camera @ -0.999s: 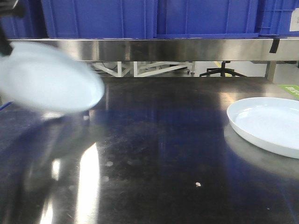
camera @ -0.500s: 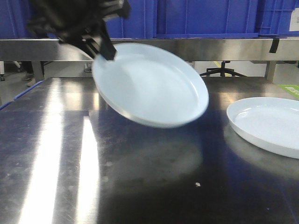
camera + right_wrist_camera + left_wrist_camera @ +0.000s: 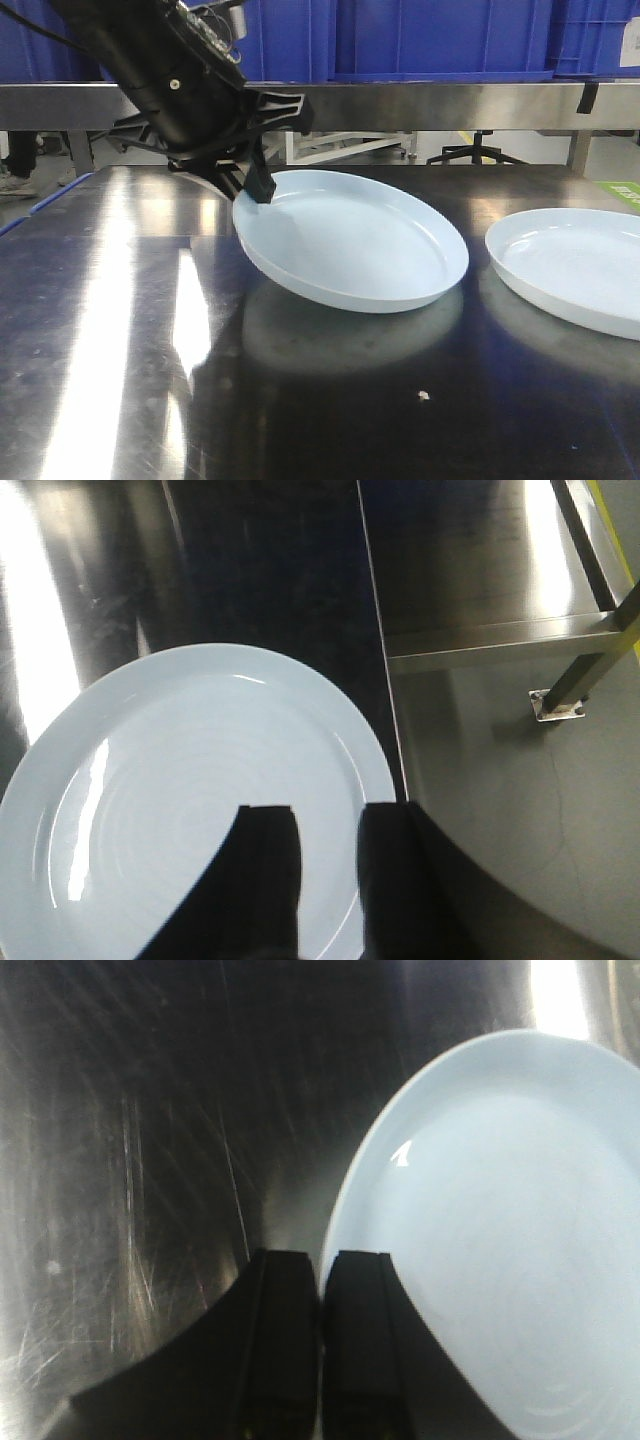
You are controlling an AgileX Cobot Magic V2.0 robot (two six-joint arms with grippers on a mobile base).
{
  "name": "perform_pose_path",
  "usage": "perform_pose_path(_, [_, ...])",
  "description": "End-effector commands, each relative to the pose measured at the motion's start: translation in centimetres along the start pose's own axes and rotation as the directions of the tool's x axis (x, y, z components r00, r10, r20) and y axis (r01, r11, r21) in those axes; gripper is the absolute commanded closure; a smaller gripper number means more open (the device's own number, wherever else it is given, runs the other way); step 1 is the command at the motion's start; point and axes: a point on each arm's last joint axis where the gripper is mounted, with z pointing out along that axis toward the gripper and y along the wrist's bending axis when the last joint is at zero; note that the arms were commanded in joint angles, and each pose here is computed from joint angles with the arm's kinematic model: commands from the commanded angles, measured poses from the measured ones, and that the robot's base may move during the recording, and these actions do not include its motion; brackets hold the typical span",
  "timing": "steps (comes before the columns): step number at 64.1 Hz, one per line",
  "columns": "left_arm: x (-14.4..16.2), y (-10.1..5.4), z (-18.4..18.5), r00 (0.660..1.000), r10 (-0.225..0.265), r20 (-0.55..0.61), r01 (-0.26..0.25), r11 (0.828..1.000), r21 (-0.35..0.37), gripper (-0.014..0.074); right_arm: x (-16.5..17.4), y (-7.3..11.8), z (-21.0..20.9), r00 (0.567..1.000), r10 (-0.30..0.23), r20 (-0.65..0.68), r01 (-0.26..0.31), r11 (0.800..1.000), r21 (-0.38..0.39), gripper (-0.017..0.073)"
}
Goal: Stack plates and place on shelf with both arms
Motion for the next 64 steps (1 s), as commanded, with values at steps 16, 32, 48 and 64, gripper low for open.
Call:
perform_pose_path(16, [-1.7,-0.7,-2.0,0.995,0.022,0.096,-0.023,1.0,0.011,0.0065,-1.6,0.3,-0.8,0.995,-0.021,0.093,0.022,1.0,-0.015,0.0258])
perform_pose_path(32, [-2.4,-0.9,-5.1,0.991,0.022,0.134,-0.025,0.999,0.022,0.0427,-1.6,0.3,-0.8,0.995,-0.021,0.093,0.022,1.0,-0.015,0.0258])
perform_pose_path(48, [-4.7,0.7,-14.0,0.917,-0.006,0.399,0.007,1.0,-0.001,0.051,-1.5,0.2,-0.8,0.997,-0.021,0.08,0.022,1.0,-0.012,0.0259])
perform_pose_path(64, [-2.4,5.2,-23.9,0.81,0.006,0.587,0.103,0.983,-0.153,0.051,-1.6,0.3,-0.8,0.996,-0.021,0.086,0.022,1.0,-0.013,0.0259])
